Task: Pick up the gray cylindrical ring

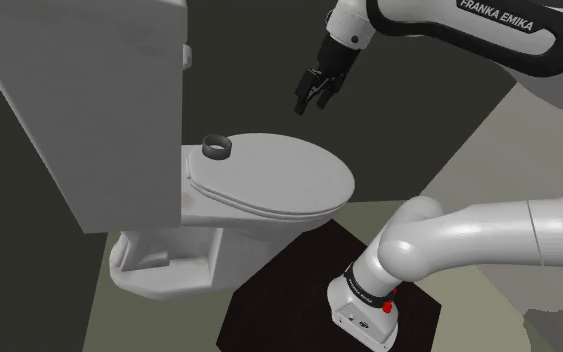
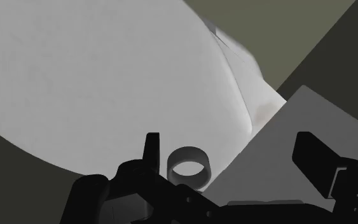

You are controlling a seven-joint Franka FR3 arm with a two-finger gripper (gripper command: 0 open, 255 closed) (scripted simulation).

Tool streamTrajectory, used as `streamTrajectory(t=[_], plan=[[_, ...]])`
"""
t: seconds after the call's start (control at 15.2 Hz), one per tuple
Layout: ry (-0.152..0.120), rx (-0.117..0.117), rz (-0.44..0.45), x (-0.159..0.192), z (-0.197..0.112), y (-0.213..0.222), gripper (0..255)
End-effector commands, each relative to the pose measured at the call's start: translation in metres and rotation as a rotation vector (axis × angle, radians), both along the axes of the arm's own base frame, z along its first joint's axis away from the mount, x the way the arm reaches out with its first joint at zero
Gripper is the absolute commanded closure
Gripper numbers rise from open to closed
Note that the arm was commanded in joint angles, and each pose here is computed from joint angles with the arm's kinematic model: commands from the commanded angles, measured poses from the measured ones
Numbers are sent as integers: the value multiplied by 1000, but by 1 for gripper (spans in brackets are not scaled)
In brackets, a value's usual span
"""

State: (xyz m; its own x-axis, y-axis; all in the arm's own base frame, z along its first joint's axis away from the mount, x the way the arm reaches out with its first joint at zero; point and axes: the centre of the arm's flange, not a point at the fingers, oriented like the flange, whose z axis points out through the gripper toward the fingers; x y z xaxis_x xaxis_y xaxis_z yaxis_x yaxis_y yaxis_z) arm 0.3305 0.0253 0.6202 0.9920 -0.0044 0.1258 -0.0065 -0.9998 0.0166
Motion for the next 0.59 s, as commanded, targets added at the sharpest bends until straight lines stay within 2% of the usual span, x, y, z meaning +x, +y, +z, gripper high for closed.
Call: streamTrajectory(t=[0.0,0.53], plan=[[0,0,0,0,0,0,0],[28,4,19,86,-66,9,0]])
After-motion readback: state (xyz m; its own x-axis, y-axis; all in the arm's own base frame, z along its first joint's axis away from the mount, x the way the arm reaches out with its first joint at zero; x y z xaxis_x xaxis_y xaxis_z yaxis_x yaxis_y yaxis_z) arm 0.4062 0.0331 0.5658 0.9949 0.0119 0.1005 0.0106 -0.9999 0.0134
